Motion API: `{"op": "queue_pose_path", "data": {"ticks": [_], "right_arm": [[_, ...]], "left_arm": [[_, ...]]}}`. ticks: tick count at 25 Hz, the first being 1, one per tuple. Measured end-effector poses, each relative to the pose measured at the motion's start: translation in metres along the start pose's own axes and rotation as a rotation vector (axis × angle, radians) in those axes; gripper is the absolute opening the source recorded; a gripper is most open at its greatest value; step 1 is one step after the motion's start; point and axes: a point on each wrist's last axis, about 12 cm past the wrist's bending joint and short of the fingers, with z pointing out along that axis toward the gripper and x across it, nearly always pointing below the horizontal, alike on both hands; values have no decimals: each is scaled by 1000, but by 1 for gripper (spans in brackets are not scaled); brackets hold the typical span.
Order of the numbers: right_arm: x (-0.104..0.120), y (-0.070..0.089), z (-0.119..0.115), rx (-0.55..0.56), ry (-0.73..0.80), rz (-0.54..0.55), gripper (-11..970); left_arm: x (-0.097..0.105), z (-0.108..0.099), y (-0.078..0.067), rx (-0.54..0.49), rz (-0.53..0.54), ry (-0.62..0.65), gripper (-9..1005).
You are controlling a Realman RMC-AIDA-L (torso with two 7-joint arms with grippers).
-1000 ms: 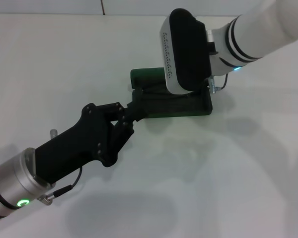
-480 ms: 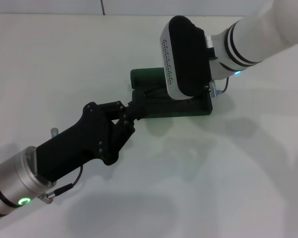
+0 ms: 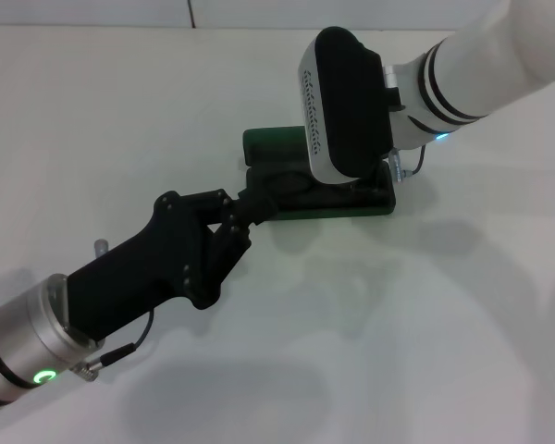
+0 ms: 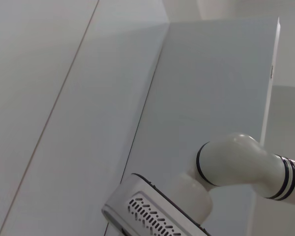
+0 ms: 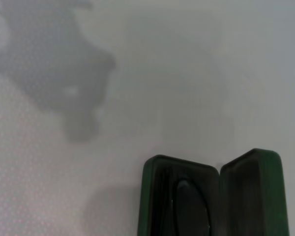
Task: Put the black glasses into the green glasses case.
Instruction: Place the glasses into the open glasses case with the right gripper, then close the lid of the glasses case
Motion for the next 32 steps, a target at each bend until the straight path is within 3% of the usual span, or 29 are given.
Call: {"op": "queue_pose_path", "data": {"ticks": [10, 15, 19, 21, 24, 29, 30, 31, 32], "right_arm": [[-5, 5, -7, -10, -27, 70, 125], [0, 12, -25, 3, -102, 193, 126], [19, 23, -57, 20, -277, 414, 126], [39, 35, -75, 18, -389, 547, 127], [69, 64, -90, -12, -514, 654, 127], [123, 123, -107, -69, -762, 688, 128], [134, 134, -113, -64, -802, 699, 129], [150, 148, -121, -52, -840, 723, 129], [161, 157, -128, -44, -865, 748, 129]], "left_arm": [[-6, -15, 2, 65, -18, 95, 45], [-16, -27, 7, 46, -9, 107, 45], [-32, -30, 21, -9, 29, 63, 45], [-47, -27, 35, -26, 62, 42, 45], [-77, -18, 59, -28, 116, 25, 52], [-125, 9, 93, 35, 135, 175, 70], [-125, 9, 93, 35, 135, 175, 73], [-136, 40, 106, 85, 132, 276, 77], [-137, 45, 109, 91, 127, 297, 80]]}}
